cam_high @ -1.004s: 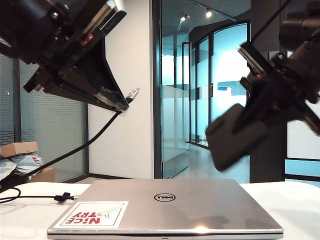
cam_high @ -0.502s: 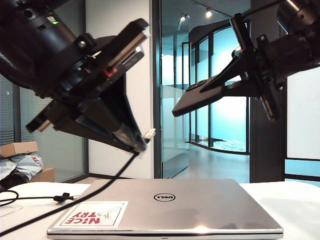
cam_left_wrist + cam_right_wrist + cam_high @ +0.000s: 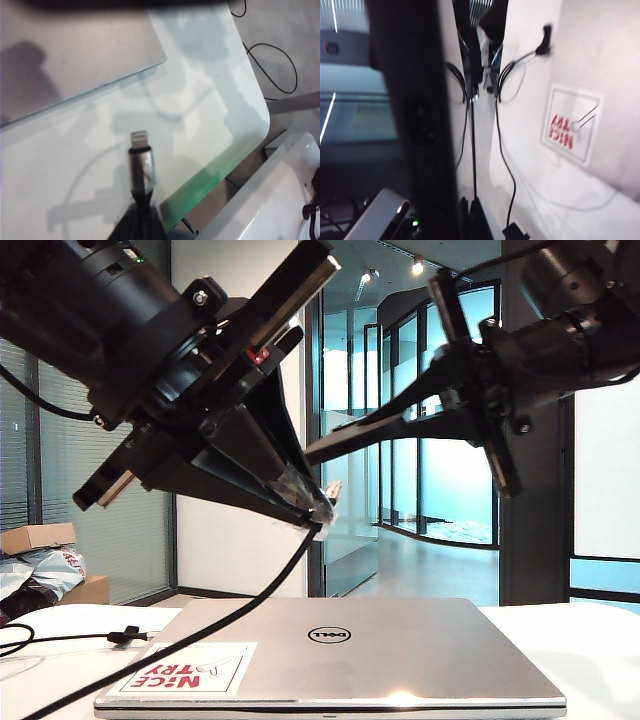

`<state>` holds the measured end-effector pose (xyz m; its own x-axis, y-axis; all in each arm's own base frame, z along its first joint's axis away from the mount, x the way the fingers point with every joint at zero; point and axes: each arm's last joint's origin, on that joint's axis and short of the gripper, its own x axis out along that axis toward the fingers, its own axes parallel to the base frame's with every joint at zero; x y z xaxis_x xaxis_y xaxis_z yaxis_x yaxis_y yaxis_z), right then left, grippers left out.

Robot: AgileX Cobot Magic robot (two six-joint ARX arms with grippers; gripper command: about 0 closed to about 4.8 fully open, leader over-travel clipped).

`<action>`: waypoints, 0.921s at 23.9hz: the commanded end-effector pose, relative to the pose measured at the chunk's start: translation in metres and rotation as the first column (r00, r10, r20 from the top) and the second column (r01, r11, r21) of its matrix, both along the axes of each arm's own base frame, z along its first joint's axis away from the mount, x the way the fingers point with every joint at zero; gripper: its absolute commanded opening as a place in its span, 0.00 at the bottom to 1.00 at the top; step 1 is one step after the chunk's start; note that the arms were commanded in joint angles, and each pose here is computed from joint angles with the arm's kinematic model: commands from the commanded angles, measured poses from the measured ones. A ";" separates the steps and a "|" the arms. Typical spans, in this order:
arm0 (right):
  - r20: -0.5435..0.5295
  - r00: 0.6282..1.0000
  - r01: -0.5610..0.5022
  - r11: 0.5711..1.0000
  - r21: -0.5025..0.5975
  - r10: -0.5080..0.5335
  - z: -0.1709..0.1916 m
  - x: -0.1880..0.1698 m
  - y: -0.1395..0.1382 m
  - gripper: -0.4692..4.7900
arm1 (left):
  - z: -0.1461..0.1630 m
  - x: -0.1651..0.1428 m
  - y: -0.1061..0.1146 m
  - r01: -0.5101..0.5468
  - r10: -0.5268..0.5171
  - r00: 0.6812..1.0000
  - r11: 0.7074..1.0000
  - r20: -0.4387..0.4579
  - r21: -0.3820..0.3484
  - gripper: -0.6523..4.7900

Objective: Pick up the charging cable and the phone, plug the charging cable into the charging port on the phone, and finally place them back on the table.

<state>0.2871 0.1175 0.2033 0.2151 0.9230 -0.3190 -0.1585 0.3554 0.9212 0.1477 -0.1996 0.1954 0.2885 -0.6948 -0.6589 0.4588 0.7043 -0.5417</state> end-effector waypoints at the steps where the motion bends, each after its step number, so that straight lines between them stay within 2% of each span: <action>1: 0.037 0.998 -0.045 0.999 0.023 0.044 0.006 -0.002 0.008 0.08 | 0.003 0.000 -0.001 -0.005 0.005 1.000 1.000 0.000 -0.025 0.11; 8: 0.078 0.995 -0.067 0.998 0.010 0.066 0.006 -0.004 0.012 0.08 | 0.003 0.000 -0.001 -0.012 0.012 1.000 1.000 -0.007 -0.028 0.11; 10: 0.092 0.993 -0.073 0.997 0.005 0.072 0.006 -0.004 0.012 0.08 | 0.003 0.000 -0.001 -0.036 0.035 0.999 0.999 -0.033 -0.038 0.11; 22: 0.047 0.994 -0.103 0.994 -0.022 0.103 0.000 -0.008 0.011 0.08 | 0.006 0.002 -0.003 -0.044 0.043 0.999 0.996 -0.017 -0.076 0.11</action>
<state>0.2781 0.1272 0.1970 0.1492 0.9204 -0.3615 -0.1923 0.3856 0.9024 0.1495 -0.2018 0.1988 0.3059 -0.7186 -0.6245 0.4114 0.6914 -0.5940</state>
